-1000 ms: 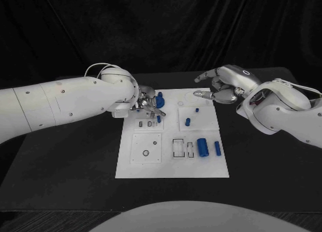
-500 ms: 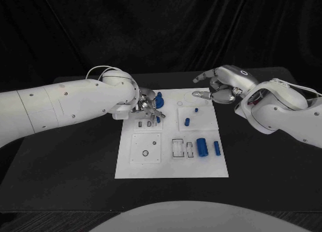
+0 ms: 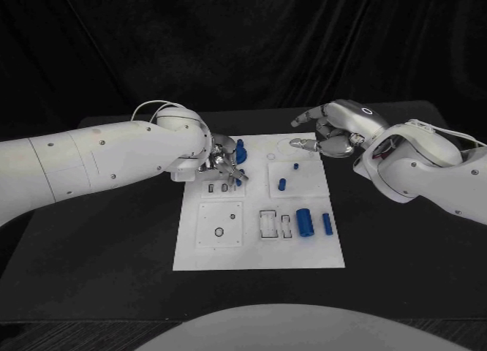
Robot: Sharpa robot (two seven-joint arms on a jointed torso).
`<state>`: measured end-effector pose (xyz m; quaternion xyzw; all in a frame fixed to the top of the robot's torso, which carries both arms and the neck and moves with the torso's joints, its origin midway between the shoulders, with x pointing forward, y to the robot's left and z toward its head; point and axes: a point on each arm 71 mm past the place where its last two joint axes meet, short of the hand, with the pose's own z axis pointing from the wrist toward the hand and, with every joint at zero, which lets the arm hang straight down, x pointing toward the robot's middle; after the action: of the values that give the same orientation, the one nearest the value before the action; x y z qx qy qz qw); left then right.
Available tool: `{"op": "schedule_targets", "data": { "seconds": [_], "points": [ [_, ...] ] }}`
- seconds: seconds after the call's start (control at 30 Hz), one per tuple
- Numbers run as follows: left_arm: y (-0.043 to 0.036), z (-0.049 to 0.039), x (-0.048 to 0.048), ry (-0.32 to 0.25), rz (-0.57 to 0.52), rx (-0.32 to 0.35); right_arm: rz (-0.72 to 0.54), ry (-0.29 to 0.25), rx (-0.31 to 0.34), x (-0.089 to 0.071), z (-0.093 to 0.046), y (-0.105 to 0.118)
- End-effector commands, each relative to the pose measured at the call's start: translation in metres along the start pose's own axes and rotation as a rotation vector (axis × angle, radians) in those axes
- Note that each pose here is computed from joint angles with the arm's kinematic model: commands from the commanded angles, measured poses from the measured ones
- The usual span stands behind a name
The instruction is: Assemble the parts on the task board
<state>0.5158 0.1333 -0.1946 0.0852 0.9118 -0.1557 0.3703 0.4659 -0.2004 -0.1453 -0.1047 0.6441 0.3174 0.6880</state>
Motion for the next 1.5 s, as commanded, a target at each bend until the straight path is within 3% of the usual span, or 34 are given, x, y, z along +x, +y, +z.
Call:
{"op": "schedule_targets", "data": {
  "seconds": [0.03,0.57,0.93,1.3,1.5],
  "points": [
    [-0.0027,0.0010,0.0021,0.018,0.005,0.025,-0.004,-0.010,-0.001,0.000,0.000,0.000],
    [-0.0034,0.0004,0.0032,0.004,-0.003,0.043,-0.006,-0.015,0.004,0.001,-0.001,-0.002],
    [0.0004,-0.0044,0.0033,-0.029,-0.022,0.073,-0.006,-0.010,0.010,0.002,-0.002,-0.004],
    [0.0073,-0.0151,0.0075,-0.051,-0.039,0.086,-0.006,0.004,0.020,0.003,-0.003,-0.005],
    [0.0140,-0.0253,0.0119,-0.054,-0.046,0.053,-0.005,0.014,0.028,0.005,-0.003,-0.006]
  ]
}}
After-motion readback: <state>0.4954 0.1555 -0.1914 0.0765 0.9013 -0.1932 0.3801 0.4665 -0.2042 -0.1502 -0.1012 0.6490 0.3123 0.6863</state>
